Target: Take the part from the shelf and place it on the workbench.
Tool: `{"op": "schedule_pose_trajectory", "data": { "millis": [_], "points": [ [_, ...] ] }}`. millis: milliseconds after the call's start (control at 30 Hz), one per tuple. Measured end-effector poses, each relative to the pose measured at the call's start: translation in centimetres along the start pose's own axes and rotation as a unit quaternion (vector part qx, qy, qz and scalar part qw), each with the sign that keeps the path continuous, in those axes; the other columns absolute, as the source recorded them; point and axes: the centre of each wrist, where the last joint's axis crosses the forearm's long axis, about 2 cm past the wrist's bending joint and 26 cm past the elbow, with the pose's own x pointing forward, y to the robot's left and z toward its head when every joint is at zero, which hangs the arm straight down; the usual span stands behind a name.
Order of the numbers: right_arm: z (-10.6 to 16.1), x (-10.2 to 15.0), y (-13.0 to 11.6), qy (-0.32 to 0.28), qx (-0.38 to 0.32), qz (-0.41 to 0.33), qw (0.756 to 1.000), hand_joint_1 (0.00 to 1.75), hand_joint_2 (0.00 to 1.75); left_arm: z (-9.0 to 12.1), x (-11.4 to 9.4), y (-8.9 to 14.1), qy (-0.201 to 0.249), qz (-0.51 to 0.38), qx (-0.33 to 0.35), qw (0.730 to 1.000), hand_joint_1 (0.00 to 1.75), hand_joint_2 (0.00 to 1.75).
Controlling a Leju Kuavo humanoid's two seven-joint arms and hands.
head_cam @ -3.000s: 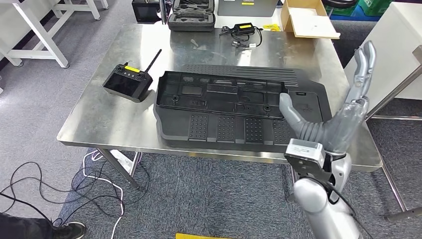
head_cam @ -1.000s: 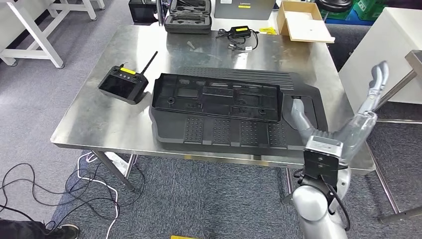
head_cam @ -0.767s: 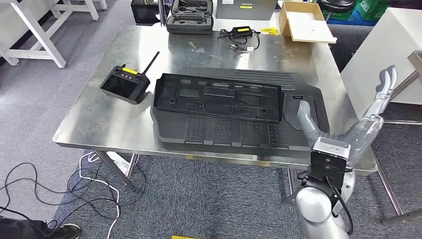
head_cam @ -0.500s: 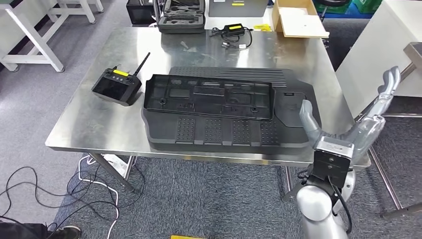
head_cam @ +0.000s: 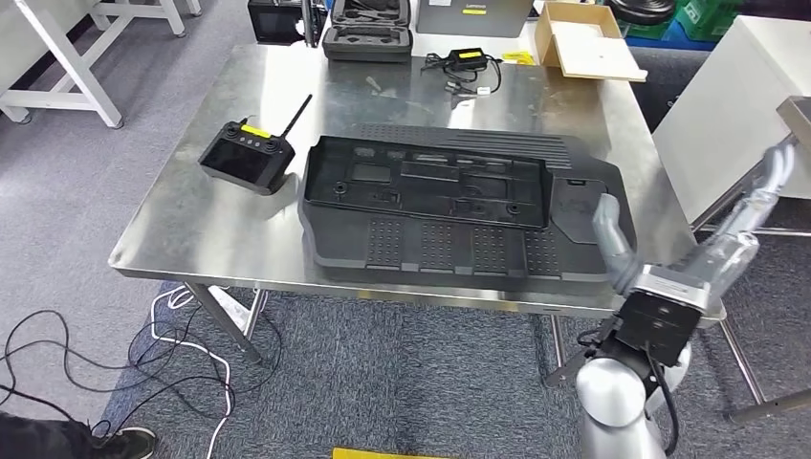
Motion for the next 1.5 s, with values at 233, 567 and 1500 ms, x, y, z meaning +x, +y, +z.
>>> {"op": "schedule_pose_trajectory", "data": {
  "millis": [233,567,1500],
  "points": [
    [0.37,-0.33,-0.52,0.011,-0.003,0.005,1.0,0.0,1.75,0.02,-0.02,-0.02,0.005,0.0,0.0,1.0,0.0,0.0],
    [0.82,-0.31,-0.78,0.016,-0.009,0.002,1.0,0.0,1.75,0.02,-0.02,-0.02,0.006,0.003,0.002,1.0,0.0,0.0],
    [0.86,-0.44,-0.89,0.025,-0.017,0.0,1.0,0.0,1.75,0.04,0.0,-0.11,0.006,0.01,0.005,1.0,0.0,0.0]
  ]
}}
